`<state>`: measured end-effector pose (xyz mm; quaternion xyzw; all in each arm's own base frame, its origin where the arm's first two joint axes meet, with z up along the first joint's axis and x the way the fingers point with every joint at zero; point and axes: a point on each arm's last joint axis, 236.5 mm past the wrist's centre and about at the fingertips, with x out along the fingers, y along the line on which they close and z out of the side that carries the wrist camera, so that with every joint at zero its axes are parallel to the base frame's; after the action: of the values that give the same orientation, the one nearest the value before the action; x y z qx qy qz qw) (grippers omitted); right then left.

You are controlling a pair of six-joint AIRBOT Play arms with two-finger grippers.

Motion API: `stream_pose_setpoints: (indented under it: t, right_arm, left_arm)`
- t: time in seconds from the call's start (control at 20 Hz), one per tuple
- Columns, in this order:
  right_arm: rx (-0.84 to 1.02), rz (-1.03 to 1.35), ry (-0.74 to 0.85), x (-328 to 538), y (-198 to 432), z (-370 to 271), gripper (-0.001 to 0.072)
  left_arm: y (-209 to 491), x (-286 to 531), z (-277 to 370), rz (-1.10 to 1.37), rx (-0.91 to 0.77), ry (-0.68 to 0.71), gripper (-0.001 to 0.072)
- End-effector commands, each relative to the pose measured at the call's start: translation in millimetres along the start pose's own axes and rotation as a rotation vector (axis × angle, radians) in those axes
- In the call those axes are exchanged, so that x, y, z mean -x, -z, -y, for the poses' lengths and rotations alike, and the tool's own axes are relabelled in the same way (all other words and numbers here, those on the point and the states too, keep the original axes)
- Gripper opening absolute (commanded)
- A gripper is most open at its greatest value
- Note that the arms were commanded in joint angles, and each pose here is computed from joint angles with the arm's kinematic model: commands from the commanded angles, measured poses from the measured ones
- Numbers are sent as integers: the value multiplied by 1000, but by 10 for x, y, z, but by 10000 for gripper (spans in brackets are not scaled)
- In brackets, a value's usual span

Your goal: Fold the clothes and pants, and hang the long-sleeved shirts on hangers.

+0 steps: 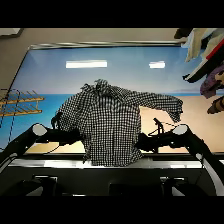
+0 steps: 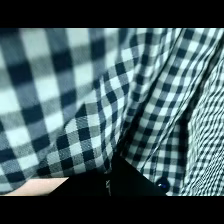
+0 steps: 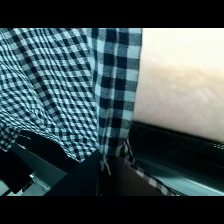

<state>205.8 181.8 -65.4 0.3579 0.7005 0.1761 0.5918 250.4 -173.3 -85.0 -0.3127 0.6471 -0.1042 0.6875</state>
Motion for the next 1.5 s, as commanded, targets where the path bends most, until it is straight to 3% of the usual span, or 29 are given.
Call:
stream_pose_setpoints:
  t: [0.0, 0.15, 0.35, 0.5, 0.65, 0.9, 1.05, 1.25, 1.45]
  right_arm:
    - [58, 63, -93, 105, -149, -328, 28]
    - [232, 224, -113, 580, -612, -912, 27]
    - [528, 679, -132, 2076, -1216, -2290, 27]
    - [746, 1019, -112, 3391, -939, -3180, 27]
    - [882, 1276, -119, 4422, -129, -3704, 27]
    - [979, 1502, -260, 5127, 1474, -3791, 27]
    - [952, 1598, -312, 5338, 2011, -3637, 27]
    - [909, 1612, -296, 5384, 1892, -3603, 27]
    - [804, 1478, -210, 5108, 1040, -3609, 28]
  left_arm:
    - [-243, 83, 149, 68, 7, 33, 21]
    - [-789, 587, 642, 192, -83, 115, 19]
    - [-1540, 2006, 1750, 508, -295, 256, 19]
    - [-1522, 3154, 2485, 707, -464, 352, 20]
    - [-1103, 4161, 2973, 887, -597, 438, 20]
    - [-68, 5129, 3191, 1075, -687, 562, 21]
    - [465, 5426, 3183, 1137, -713, 622, 21]
    - [611, 5475, 3169, 1102, -629, 690, 21]
    - [145, 4910, 3075, 908, -540, 592, 21]
